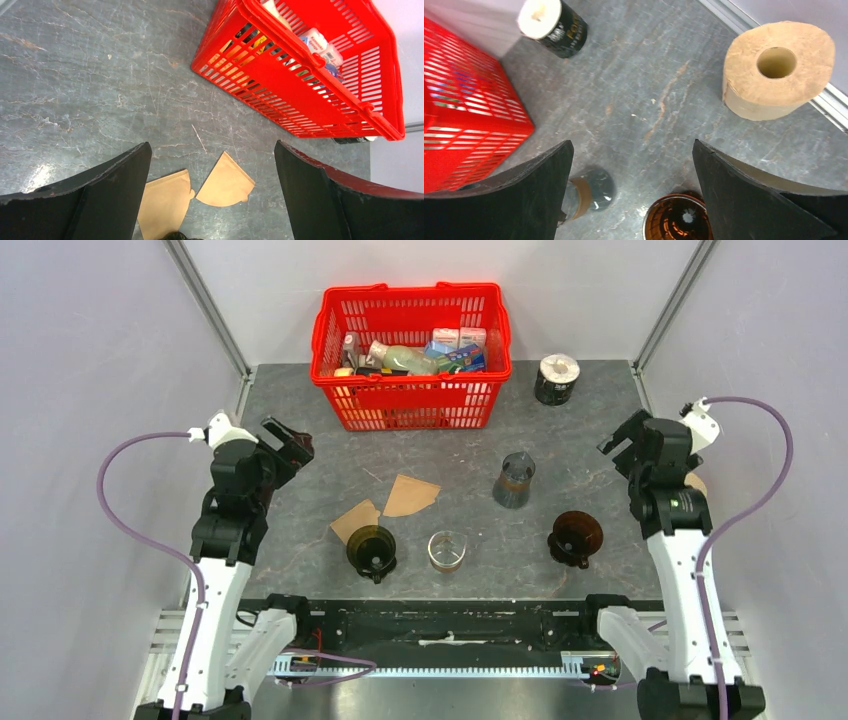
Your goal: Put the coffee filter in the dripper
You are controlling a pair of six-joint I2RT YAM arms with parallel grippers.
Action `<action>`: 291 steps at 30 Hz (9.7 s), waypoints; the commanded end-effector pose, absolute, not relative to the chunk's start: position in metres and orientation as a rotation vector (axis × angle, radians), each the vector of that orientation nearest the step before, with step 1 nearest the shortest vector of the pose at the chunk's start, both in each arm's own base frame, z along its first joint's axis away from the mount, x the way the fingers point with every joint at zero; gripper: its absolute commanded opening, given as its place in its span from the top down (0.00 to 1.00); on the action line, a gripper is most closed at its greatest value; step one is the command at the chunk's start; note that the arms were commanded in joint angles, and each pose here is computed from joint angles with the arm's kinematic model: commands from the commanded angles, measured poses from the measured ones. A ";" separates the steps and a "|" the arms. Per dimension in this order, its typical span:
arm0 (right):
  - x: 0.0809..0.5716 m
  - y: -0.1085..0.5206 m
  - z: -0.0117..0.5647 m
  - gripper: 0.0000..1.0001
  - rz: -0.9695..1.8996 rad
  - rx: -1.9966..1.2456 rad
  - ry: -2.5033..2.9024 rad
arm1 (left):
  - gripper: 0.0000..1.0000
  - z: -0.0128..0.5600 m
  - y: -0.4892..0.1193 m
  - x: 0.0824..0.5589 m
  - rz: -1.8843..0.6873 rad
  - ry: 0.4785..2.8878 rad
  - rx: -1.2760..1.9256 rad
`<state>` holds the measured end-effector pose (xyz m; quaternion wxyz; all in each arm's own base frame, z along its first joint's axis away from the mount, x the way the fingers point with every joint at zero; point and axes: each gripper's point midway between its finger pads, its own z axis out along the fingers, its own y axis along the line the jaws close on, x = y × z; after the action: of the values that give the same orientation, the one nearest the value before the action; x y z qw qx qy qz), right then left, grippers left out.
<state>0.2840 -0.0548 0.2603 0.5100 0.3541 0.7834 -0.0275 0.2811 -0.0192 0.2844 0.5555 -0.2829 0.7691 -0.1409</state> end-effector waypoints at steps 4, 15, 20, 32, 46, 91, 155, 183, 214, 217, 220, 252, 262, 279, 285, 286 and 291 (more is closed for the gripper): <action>0.282 -0.037 0.297 0.03 0.133 0.758 1.675 | 0.00 0.302 -0.017 0.284 -0.347 1.749 -0.685; 0.289 -0.030 0.283 0.03 0.150 0.710 1.718 | 0.00 0.308 -0.044 0.306 -0.510 1.707 -0.586; 0.293 -0.024 0.267 0.03 0.149 0.696 1.821 | 0.00 0.299 -0.052 0.319 -0.537 1.750 -0.564; 0.252 -0.016 0.208 0.03 0.079 0.778 2.189 | 0.00 0.295 -0.070 0.334 -0.619 1.721 -0.449; 0.212 -0.010 0.172 0.03 0.038 0.828 2.396 | 0.00 0.273 -0.086 0.342 -0.636 1.778 -0.296; 0.178 -0.020 0.086 0.17 -0.103 1.158 2.512 | 0.00 0.247 -0.089 0.352 -0.616 1.855 -0.281; 0.319 0.077 0.273 1.00 0.746 0.615 2.180 | 0.00 0.245 -0.094 0.351 -0.652 1.863 -0.274; 0.339 0.096 0.219 1.00 0.571 0.578 2.376 | 0.00 0.239 -0.090 0.354 -0.620 1.883 -0.292; 0.325 0.091 0.191 0.93 0.483 0.569 2.465 | 0.00 0.237 -0.079 0.354 -0.550 1.892 -0.326; 0.325 0.091 0.191 0.89 0.486 0.568 2.464 | 0.00 0.238 -0.079 0.354 -0.549 1.891 -0.325; 0.325 0.092 0.192 0.85 0.490 0.569 2.463 | 0.00 0.237 -0.079 0.354 -0.548 1.891 -0.326; 0.327 0.083 0.255 0.03 0.492 0.553 2.253 | 0.00 0.234 -0.111 0.356 -0.673 1.936 -0.291; 0.328 0.057 0.280 0.03 0.395 0.528 1.995 | 0.00 0.195 -0.156 0.342 -0.427 2.210 -0.174; 0.310 0.038 0.272 0.03 0.272 0.446 1.953 | 0.05 0.078 -0.190 0.332 -0.244 2.690 0.063; 0.311 0.039 0.267 0.03 0.268 0.439 1.971 | 0.12 0.056 -0.189 0.338 -0.169 2.746 0.083; 0.311 0.039 0.267 0.03 0.265 0.438 1.971 | 0.12 0.052 -0.190 0.337 -0.168 2.758 0.088; 0.311 0.038 0.264 0.03 0.256 0.434 1.980 | 0.15 0.040 -0.197 0.335 -0.172 2.803 0.111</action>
<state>0.3052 0.0414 0.2590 0.5062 0.1860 0.8340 0.1167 0.3320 -0.1878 0.0382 0.1719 0.0106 0.9834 -0.0566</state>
